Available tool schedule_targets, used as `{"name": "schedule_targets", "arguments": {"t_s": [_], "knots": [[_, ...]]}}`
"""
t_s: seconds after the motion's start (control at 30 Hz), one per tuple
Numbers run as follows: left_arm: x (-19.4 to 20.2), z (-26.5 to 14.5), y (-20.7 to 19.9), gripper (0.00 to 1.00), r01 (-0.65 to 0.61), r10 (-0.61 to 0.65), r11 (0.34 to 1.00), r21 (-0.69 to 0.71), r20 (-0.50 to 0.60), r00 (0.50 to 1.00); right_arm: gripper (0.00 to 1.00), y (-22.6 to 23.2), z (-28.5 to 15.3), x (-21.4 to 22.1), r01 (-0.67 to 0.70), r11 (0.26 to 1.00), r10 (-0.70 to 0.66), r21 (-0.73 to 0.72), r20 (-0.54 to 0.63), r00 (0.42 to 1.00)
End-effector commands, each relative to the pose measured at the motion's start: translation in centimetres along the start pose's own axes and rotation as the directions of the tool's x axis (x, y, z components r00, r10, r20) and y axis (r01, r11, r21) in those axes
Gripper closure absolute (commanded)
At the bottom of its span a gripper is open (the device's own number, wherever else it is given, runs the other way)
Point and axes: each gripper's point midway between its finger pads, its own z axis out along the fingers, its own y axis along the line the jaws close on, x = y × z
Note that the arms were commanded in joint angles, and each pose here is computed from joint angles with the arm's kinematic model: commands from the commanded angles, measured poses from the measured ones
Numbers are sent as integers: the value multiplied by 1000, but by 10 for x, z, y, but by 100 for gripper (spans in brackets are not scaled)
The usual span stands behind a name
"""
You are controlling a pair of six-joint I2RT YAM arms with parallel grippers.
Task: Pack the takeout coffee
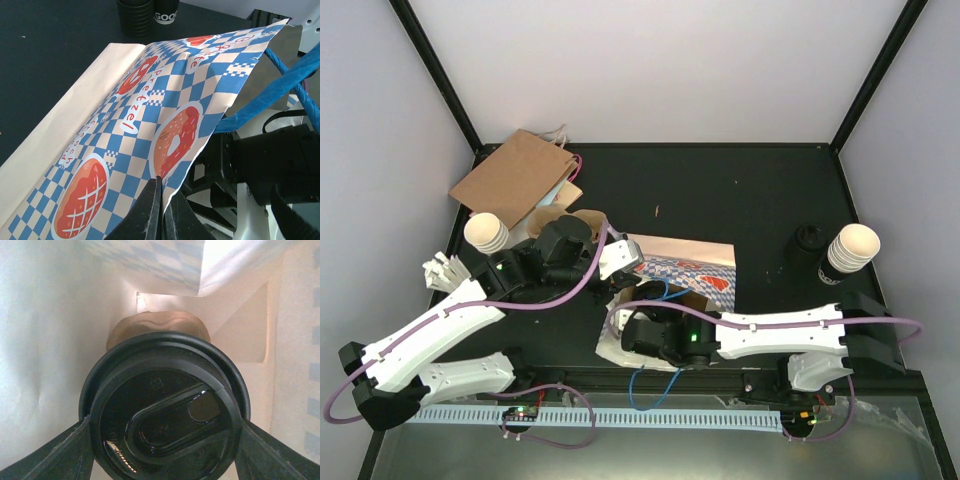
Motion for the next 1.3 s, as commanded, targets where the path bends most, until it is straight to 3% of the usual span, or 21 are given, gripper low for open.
{"name": "schedule_targets", "arguments": {"t_s": [0.0, 0.57, 1.27], "knots": [[-6, -9, -6, 98, -16, 16, 1000, 19, 2, 1000, 37, -10, -5, 1, -41, 999, 41, 8, 41, 998], [-13, -10, -15, 98, -4, 3, 998, 67, 19, 1000, 38, -4, 10, -1, -52, 998, 54, -25, 70, 996], [-16, -11, -17, 98, 6, -7, 997, 80, 14, 1000, 38, 26, 30, 29, -20, 983, 6, -184, -78, 997]]}}
